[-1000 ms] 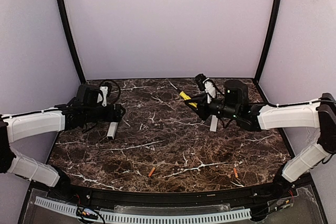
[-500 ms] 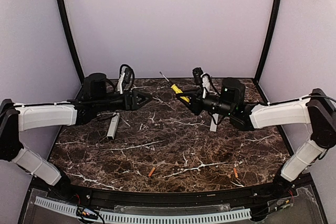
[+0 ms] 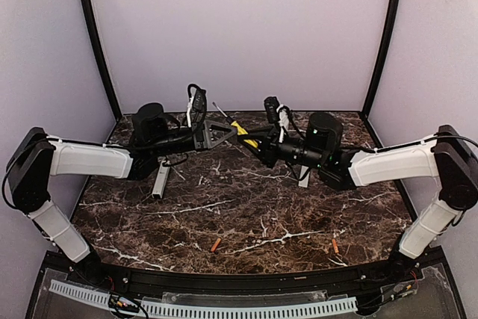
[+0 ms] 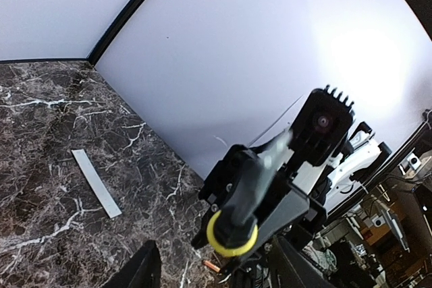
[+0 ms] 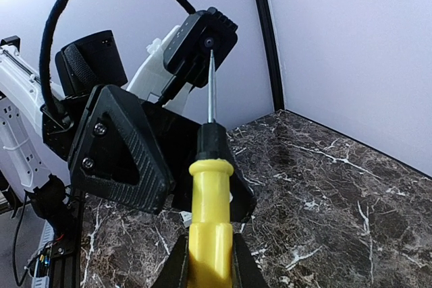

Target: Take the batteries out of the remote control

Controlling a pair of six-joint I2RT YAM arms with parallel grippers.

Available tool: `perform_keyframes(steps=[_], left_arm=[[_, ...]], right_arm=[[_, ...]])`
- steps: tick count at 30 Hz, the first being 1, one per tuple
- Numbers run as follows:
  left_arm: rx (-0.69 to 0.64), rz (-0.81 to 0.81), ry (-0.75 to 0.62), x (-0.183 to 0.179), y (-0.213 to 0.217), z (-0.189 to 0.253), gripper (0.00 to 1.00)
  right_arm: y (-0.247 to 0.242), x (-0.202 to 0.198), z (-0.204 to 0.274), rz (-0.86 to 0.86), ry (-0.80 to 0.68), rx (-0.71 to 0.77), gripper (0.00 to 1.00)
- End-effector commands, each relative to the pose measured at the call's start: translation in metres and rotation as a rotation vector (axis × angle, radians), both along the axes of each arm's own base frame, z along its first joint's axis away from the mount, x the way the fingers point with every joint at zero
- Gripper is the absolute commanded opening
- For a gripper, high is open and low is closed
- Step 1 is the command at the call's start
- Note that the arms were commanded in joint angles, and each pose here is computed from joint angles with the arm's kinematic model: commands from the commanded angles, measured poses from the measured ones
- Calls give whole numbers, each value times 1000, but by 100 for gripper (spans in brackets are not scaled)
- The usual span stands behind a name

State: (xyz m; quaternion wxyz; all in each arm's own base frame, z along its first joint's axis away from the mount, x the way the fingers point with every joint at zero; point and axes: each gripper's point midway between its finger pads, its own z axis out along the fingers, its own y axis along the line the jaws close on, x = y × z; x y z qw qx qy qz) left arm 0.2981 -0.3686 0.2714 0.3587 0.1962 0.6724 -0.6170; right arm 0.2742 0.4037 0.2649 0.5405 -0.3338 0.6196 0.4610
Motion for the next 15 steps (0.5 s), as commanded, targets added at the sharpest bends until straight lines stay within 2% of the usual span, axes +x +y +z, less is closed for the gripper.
perform_keyframes(steps=[1,4,6,10,12,15], left_arm=[[-109,-3,-41,1,-2,33,53],[-113,9,-40,4,-3,34,49],[-113,20,-41,6,-3,34,43],[-110,35,-33,10,-4,32,23],[-104,47,-21,13,-4,30,6],[-92,48,-13,12,-6,28,1]], right_arm=[[11,-7,23,36,-44,61,0],[13,-8,22,38,-43,63,0],[14,-8,22,38,-43,65,0],[16,-9,21,41,-42,64,0],[17,-9,20,44,-42,63,0],[18,-8,19,43,-38,59,0]])
